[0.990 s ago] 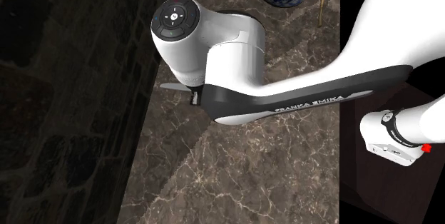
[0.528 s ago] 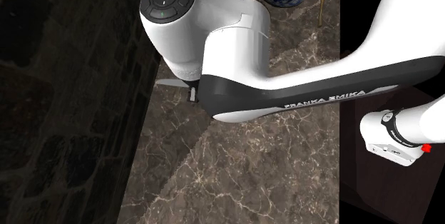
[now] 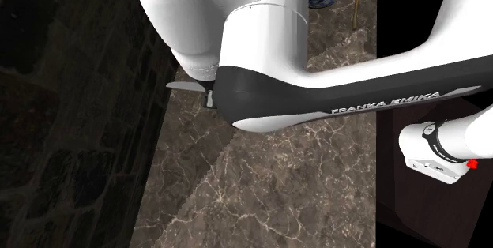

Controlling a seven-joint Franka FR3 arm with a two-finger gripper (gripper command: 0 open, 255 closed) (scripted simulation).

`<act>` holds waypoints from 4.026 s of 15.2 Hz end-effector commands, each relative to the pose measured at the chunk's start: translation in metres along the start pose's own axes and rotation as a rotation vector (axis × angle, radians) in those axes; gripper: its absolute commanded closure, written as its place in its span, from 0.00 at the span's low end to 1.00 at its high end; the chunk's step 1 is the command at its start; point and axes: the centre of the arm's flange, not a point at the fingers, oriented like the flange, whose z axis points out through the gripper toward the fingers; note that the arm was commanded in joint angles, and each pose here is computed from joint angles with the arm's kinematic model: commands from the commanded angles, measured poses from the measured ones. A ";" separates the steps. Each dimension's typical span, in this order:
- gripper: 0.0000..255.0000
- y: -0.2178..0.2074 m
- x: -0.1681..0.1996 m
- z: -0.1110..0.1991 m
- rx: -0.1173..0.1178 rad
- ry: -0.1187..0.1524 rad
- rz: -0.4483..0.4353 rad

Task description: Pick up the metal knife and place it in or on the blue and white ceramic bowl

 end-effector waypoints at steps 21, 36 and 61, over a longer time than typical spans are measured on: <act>1.00 0.151 -0.085 -0.046 0.000 -0.001 0.000; 1.00 0.323 -0.183 -0.047 0.000 -0.001 0.000; 1.00 0.399 -0.227 0.035 0.000 -0.001 0.000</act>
